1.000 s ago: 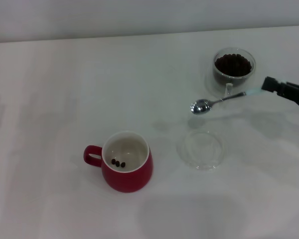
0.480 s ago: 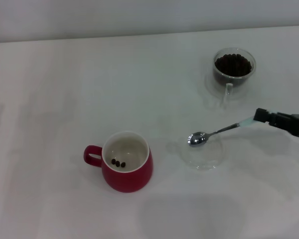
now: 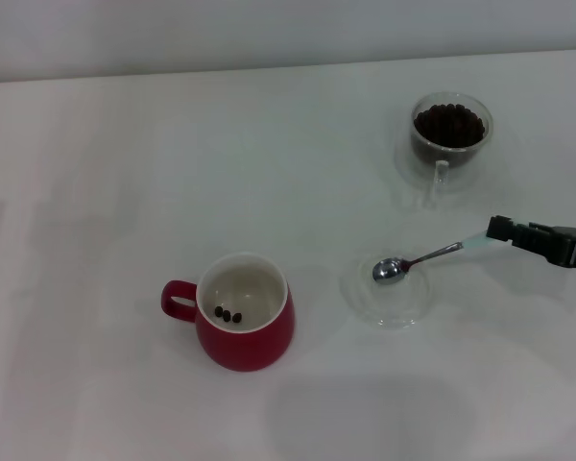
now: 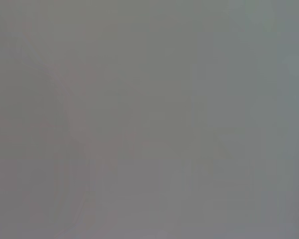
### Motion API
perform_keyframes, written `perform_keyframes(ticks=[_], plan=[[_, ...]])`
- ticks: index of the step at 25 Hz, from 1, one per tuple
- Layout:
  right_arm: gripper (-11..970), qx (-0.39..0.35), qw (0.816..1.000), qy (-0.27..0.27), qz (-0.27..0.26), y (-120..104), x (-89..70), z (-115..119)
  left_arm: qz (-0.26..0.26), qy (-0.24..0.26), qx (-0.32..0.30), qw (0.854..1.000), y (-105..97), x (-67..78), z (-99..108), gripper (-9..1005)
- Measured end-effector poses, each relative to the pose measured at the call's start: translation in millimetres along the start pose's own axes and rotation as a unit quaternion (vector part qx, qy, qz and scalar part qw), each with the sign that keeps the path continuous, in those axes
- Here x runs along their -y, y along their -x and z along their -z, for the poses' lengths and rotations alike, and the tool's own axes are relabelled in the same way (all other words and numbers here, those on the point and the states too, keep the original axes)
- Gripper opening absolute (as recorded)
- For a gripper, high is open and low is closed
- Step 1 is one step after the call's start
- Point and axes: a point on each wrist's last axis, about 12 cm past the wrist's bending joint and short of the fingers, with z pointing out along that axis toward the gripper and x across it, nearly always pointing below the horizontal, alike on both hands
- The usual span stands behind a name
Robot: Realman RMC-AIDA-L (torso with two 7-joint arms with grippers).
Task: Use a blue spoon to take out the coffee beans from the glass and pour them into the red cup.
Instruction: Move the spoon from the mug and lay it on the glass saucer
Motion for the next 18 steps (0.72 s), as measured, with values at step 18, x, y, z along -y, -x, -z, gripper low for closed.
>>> perform_keyframes(ticks=[18], plan=[[158, -0.033, 0.999, 0.011, 0.006, -4.0, -3.3, -9.4, 0.003, -0.002, 0.0, 1.0, -0.2, 2.0, -0.9, 785]])
